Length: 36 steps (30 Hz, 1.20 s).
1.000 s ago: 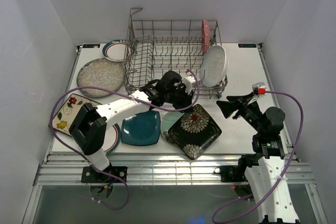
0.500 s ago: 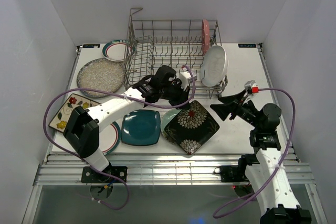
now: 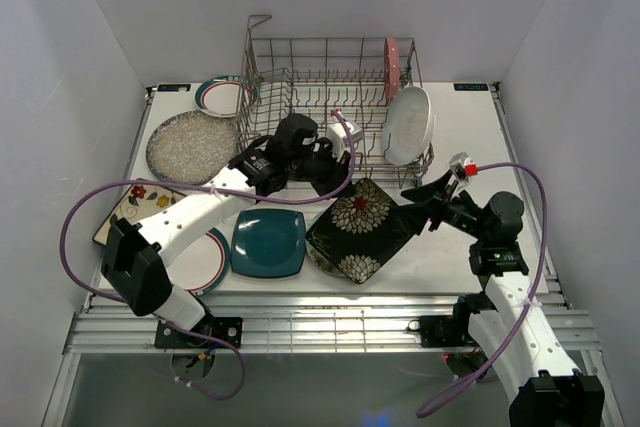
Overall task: Load the plates into the dish rack
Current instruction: Pick up the plate from the corner of the board, then insert the plate into the dish rack.
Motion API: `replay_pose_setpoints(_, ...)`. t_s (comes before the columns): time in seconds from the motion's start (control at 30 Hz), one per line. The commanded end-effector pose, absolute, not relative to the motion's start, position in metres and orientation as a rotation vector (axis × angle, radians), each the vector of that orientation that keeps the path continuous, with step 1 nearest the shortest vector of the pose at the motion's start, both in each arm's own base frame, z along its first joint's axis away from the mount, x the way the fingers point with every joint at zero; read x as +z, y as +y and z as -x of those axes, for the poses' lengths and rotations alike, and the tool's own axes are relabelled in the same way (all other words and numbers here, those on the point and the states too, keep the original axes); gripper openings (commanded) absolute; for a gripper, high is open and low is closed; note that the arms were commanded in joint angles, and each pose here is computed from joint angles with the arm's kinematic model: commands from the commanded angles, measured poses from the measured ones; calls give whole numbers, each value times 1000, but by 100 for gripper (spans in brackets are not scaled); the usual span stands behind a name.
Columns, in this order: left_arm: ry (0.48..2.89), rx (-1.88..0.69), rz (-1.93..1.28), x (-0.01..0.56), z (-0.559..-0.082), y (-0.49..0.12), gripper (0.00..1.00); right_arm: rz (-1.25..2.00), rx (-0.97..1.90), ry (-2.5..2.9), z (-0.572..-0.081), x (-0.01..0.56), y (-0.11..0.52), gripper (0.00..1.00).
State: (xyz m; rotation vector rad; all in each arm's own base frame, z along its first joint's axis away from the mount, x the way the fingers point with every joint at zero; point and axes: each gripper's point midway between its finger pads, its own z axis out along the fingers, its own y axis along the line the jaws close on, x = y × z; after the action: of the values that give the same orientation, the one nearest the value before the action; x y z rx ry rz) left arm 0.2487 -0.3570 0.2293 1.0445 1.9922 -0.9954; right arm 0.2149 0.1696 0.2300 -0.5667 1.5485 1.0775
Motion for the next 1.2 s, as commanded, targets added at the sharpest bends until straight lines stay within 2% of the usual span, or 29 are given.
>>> replay_pose_setpoints(0.0,1732,-1100,-1014,319,-242,-361,0,652,1092,1488,-212,244,181,72)
replay_pose_setpoints(0.27,1687,-1115,-1038,331,-234,-355,0,684,1097,1518,-224,233,195,70)
replay_pose_setpoints(0.37,1681,-1117,-1040,333,-233,-353,0,701,1105,1519,-223,232,199,59)
replay_pose_setpoints(0.5,1683,-1110,-1035,333,-235,-353,0,713,1111,1514,-221,233,201,36)
replay_pose_setpoints(0.67,1679,-1099,-1023,335,-238,-350,0,730,1118,1503,-217,235,203,17)
replay_pose_setpoints(0.7,1680,-1096,-1018,335,-239,-350,0,730,1118,1503,-217,235,203,11)
replay_pose_setpoints(0.73,1679,-1095,-1016,335,-240,-350,0,732,1118,1500,-216,236,203,8)
replay_pose_setpoints(0.93,1690,-1103,-1008,332,-242,-350,0,736,1123,1487,-212,240,204,8)
replay_pose_setpoints(1.0,1692,-1108,-1011,331,-241,-351,6,730,1120,1485,-212,241,203,8)
replay_pose_setpoints(1.07,1691,-1110,-1017,330,-241,-351,21,719,1119,1487,-213,242,203,8)
replay_pose_setpoints(1.17,1688,-1112,-1022,331,-240,-351,34,700,1122,1496,-214,243,203,8)
